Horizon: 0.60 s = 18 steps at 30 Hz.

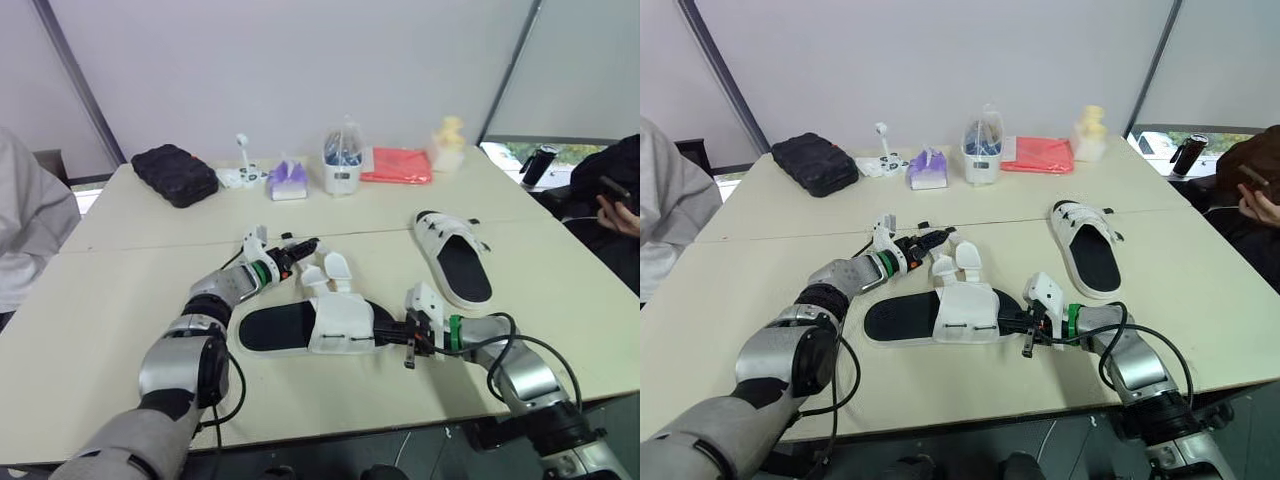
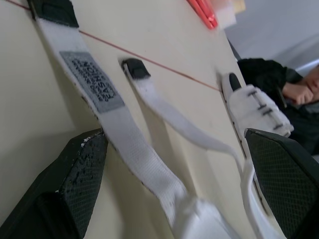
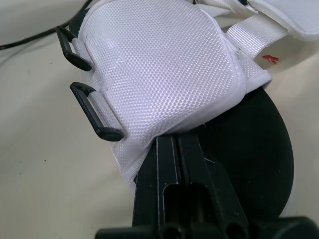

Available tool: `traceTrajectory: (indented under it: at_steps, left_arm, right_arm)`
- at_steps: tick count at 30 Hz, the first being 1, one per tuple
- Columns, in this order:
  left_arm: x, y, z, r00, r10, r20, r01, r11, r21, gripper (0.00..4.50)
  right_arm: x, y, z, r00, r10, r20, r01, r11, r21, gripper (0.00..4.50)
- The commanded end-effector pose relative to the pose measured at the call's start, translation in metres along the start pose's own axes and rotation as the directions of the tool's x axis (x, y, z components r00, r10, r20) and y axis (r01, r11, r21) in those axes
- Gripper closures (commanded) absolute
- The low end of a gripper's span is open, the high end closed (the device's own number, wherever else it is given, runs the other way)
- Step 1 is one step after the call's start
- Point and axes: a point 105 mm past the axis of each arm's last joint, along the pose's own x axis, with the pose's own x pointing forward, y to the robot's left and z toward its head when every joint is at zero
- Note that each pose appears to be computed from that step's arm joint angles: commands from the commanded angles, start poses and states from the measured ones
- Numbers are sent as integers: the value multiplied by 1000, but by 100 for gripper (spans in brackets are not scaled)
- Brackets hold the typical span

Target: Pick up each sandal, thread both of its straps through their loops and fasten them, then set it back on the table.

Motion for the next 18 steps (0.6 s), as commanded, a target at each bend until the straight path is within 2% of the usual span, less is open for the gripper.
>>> traceTrajectory:
  at_steps: [1,2,7,8,9,13,15,17,18]
  left_arm:
    - [5,-8,11,999,1,48,-3,1000,22,93]
    - [6,-8,11,999,12,47,-13,1000,21,128]
    - [5,-4,10,999,25,48,-26,999,24,379]
    - [4,-3,11,998,26,56,-27,999,22,418]
    - [4,-4,13,997,19,69,-20,1000,16,435]
    - [1,-10,28,994,-27,106,20,998,67,435]
    - [0,-19,35,993,-76,92,58,981,183,435]
    - [0,-43,42,982,-188,30,157,886,436,435]
    - [0,-51,43,975,-224,-1,192,834,517,435]
  right_arm:
    - [3,2,-4,1000,-3,-14,3,1000,5,450]
    - [3,2,-4,1000,-5,-15,6,1000,5,450]
    - [4,2,-3,1000,-9,-12,9,1000,6,450]
    - [4,2,-4,1000,-8,-12,8,1000,7,450]
    - [4,2,-4,1000,-8,-12,8,1000,7,450]
    - [5,2,-6,1000,-6,-16,6,1000,9,450]
    - [5,2,-8,1000,-5,-19,5,1000,8,450]
    - [5,1,-8,1000,-4,-21,5,1000,7,450]
    - [5,1,-8,1000,-4,-21,5,1000,6,450]
